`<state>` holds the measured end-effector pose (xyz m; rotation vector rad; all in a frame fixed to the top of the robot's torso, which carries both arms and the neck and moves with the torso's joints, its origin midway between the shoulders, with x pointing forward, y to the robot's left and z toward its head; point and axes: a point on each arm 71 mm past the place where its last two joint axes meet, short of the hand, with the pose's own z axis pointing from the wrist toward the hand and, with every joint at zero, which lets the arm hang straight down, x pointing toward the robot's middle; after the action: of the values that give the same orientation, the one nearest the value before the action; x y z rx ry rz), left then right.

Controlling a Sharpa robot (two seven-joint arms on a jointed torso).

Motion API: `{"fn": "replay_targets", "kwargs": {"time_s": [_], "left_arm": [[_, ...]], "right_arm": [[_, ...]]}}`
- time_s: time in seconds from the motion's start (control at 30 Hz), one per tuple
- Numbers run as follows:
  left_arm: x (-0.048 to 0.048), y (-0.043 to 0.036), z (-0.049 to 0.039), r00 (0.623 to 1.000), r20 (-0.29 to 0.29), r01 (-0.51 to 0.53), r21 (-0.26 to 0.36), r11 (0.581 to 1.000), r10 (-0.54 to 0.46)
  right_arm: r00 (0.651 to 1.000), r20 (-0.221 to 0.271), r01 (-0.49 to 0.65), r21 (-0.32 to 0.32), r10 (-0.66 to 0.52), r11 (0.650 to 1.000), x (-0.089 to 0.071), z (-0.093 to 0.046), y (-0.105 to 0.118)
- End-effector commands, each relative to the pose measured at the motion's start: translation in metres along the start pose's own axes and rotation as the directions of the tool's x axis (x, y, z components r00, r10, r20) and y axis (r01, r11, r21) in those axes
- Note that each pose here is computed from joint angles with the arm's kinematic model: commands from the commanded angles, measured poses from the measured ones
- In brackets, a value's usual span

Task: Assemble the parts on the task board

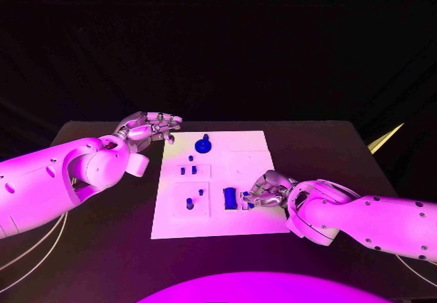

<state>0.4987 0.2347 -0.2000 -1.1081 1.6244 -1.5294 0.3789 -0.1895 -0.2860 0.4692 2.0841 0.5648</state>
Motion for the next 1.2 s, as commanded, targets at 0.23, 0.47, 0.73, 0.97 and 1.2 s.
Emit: {"fn": "replay_targets", "kwargs": {"time_s": [0.23,0.47,0.73,0.97,1.2], "left_arm": [[0.0021,-0.0005,0.0004,1.000,-0.009,0.002,0.001,1.000,-0.002],[0.0022,-0.0004,0.0004,1.000,-0.010,0.002,0.000,1.000,-0.002],[0.0020,-0.0004,0.0004,1.000,-0.009,0.002,0.000,1.000,-0.002],[0.0017,-0.0004,0.0003,1.000,-0.008,0.001,-0.001,1.000,-0.001],[0.0014,-0.0003,0.0001,1.000,-0.008,0.000,-0.002,1.000,0.000]], "right_arm": [[0.999,-0.017,0.029,0.009,-0.028,1.000,0.0032,0.0052,0.0017],[0.999,-0.031,0.041,0.008,-0.041,0.999,0.0056,0.0062,0.0036],[0.998,-0.028,0.049,0.007,-0.048,0.999,0.0059,0.0064,0.0044],[0.998,-0.025,0.052,0.001,-0.052,0.999,0.0063,0.0061,0.0058],[0.998,-0.027,0.051,-0.006,-0.051,0.999,0.0068,0.0050,0.0069]]}}
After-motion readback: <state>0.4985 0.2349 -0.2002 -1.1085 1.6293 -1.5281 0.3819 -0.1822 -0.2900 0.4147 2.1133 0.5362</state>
